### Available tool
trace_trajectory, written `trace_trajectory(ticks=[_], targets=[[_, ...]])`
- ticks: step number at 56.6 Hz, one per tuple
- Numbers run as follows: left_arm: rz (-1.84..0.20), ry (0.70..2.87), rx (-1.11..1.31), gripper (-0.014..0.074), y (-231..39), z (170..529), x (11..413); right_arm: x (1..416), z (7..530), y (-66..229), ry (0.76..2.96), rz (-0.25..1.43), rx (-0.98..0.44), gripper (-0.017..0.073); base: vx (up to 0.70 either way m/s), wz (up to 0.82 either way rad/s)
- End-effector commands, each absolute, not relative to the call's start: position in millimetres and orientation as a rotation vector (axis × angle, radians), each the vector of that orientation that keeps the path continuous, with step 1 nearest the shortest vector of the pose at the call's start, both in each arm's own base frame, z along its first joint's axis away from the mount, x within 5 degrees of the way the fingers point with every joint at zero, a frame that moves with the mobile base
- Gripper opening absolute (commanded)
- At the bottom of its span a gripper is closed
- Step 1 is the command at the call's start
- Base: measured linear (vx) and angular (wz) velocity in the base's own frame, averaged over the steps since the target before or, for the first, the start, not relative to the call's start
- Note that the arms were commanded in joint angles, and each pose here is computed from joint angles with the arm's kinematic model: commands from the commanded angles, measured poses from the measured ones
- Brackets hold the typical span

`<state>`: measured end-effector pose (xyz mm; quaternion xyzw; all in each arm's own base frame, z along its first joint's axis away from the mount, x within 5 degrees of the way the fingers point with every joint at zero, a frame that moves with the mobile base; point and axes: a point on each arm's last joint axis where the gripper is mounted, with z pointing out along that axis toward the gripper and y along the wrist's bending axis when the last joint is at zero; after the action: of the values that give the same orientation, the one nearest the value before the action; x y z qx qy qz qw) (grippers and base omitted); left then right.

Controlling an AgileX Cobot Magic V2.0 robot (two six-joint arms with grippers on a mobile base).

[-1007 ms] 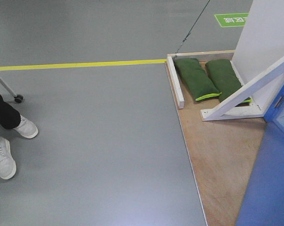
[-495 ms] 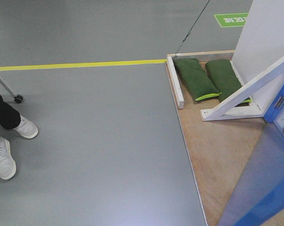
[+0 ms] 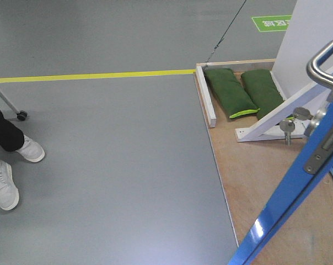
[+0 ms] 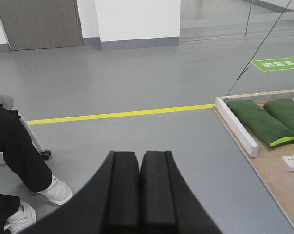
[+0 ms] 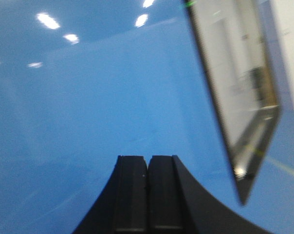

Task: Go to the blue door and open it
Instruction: 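Swing the blue door open toward the robot with the right gripper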

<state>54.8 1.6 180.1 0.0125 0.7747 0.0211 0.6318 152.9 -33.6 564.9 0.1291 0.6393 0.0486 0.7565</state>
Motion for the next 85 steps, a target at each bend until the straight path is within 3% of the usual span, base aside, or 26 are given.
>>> trace_trajectory(ticks=[1, 26, 43, 66, 85], targets=[[0.033, 1.650, 0.028, 0.0073, 1, 197, 54, 153, 575, -24, 1.336, 0.173, 0.236, 0.0012, 0.00, 0.00], [0.033, 1.650, 0.028, 0.0073, 1, 197, 54, 176, 564, 17, 1.447, 0.482, 0.104, 0.0012, 0.00, 0.00], [0.033, 1.650, 0.028, 0.0073, 1, 197, 54, 199, 554, 33, 1.507, 0.572, 0.068, 0.0012, 0.00, 0.00], [0.033, 1.650, 0.028, 0.0073, 1, 197, 54, 243, 538, 42, 1.539, 0.756, 0.167, 0.0012, 0.00, 0.00], [0.033, 1.650, 0.028, 0.0073, 1, 197, 54, 254, 533, 45, 1.540, 0.859, 0.218, 0.0012, 0.00, 0.00]])
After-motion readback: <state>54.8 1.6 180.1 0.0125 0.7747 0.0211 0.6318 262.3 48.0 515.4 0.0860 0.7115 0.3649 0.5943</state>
